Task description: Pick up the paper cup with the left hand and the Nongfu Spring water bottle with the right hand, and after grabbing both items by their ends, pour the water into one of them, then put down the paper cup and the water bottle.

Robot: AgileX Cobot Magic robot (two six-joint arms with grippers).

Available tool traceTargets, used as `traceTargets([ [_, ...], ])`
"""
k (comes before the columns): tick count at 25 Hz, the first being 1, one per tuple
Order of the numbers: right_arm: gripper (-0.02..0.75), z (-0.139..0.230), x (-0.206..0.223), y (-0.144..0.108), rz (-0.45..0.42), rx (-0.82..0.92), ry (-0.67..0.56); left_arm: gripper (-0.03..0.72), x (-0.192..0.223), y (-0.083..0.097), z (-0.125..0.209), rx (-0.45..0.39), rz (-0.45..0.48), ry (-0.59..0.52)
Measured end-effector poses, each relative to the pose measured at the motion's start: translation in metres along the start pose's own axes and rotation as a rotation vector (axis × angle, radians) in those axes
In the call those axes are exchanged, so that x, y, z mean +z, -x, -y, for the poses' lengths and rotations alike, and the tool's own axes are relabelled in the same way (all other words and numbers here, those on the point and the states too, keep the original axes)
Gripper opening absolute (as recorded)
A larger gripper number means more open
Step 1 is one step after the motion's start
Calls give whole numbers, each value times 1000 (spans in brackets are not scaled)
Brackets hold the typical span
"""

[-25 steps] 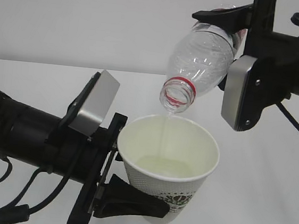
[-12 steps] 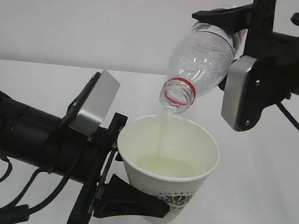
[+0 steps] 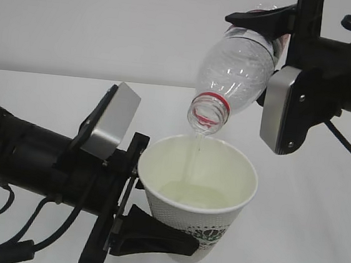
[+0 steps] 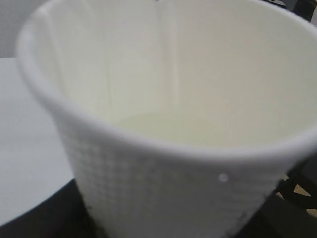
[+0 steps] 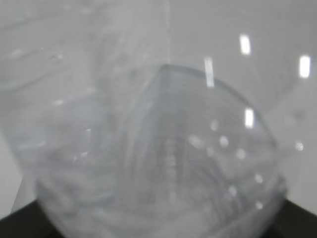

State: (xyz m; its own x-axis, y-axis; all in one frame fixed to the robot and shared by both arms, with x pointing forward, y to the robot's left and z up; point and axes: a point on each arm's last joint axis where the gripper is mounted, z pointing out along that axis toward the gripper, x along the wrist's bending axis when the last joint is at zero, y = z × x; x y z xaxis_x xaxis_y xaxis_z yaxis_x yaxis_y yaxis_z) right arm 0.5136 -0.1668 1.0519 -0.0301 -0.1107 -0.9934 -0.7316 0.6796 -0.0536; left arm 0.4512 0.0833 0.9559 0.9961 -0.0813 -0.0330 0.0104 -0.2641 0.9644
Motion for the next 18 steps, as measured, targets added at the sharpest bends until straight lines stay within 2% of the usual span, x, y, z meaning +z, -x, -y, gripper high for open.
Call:
traceTargets([
  [18, 493, 0, 0, 0, 0, 0, 0, 477, 0, 0, 0, 0, -1, -1],
])
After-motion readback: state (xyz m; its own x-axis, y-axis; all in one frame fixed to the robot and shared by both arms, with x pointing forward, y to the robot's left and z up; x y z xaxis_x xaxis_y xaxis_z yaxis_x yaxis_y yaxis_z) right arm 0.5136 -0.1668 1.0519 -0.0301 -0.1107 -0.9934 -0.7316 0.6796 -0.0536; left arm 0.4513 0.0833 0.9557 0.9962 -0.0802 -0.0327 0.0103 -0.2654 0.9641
